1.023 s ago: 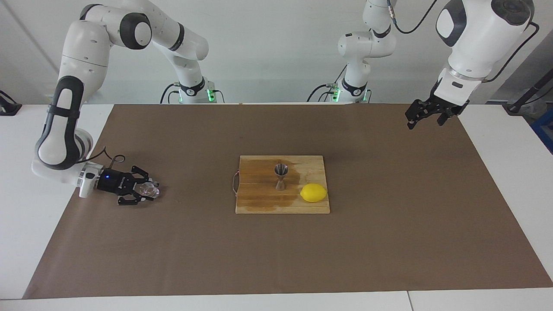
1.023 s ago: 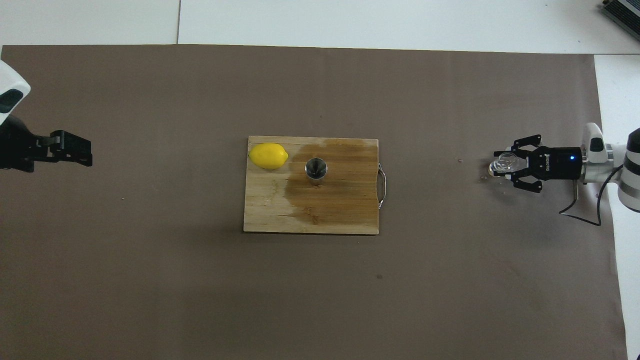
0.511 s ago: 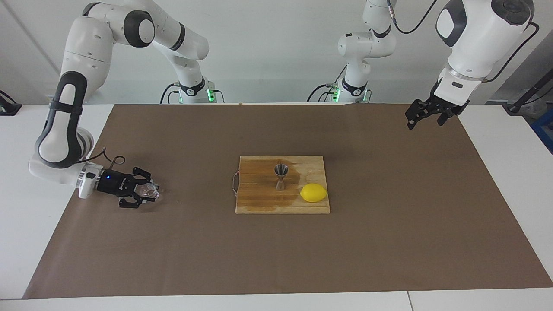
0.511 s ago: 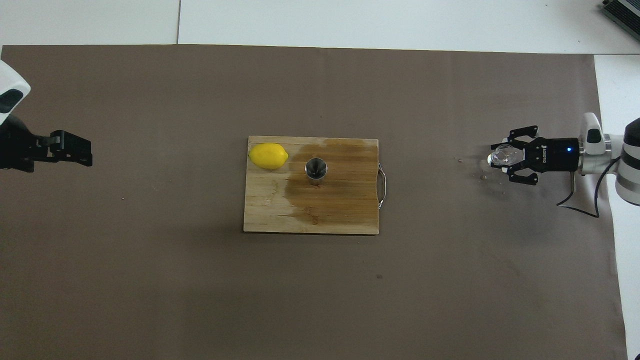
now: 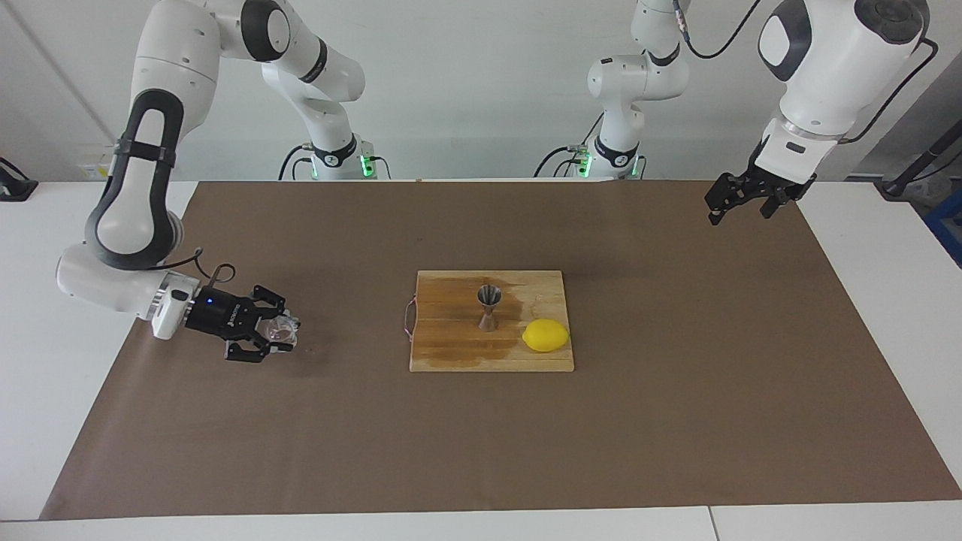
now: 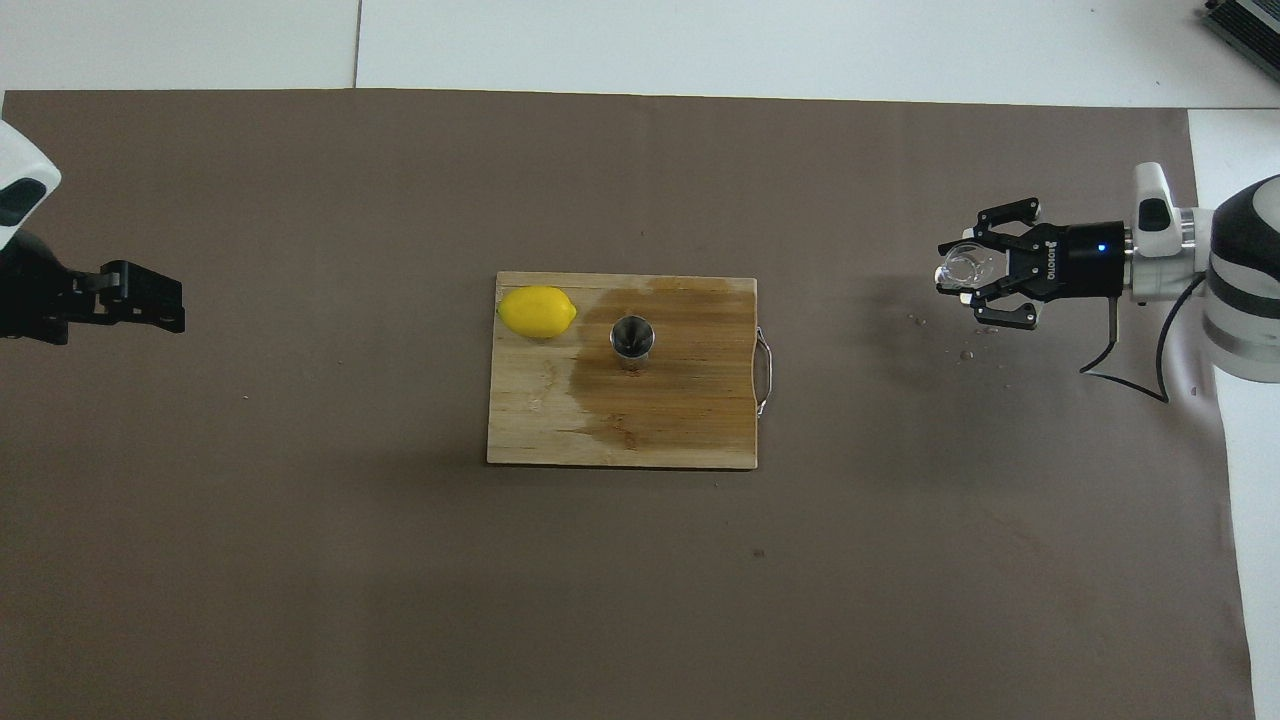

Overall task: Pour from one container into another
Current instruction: 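Lift the glass cup with the right gripper toward the cutting board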

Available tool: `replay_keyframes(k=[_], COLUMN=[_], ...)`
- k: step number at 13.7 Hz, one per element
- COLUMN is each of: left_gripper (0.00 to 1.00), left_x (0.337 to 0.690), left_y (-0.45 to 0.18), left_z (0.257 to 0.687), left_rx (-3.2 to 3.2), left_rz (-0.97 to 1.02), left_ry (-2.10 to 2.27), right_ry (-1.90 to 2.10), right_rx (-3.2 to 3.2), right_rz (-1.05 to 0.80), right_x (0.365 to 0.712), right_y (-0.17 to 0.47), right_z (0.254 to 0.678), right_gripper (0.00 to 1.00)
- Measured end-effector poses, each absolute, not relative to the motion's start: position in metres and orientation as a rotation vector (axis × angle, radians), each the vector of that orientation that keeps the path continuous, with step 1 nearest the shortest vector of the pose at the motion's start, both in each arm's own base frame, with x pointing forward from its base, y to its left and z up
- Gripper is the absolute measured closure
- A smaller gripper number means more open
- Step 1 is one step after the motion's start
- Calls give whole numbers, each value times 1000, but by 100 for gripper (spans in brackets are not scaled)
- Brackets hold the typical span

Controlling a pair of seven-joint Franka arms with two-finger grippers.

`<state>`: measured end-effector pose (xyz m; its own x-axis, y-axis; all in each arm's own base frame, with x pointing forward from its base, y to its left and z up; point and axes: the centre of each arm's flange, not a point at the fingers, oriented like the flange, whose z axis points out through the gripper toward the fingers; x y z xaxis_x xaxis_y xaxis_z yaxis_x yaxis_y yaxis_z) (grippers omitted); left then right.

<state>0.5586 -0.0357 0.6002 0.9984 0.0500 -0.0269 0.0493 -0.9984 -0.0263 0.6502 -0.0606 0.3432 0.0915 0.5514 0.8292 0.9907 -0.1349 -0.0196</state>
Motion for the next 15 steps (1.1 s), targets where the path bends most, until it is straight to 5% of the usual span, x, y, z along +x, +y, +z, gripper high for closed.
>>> replay_keyframes(k=[15], left_gripper=[0], left_x=[559], left_y=[-36], left_z=[600], left_rx=[-3115], left_rz=[43], left_ry=[-77], right_ry=[-1516], right_rx=[-1799], right_rz=[-796], right_x=[639], right_y=[174], right_z=[404], right_gripper=[54])
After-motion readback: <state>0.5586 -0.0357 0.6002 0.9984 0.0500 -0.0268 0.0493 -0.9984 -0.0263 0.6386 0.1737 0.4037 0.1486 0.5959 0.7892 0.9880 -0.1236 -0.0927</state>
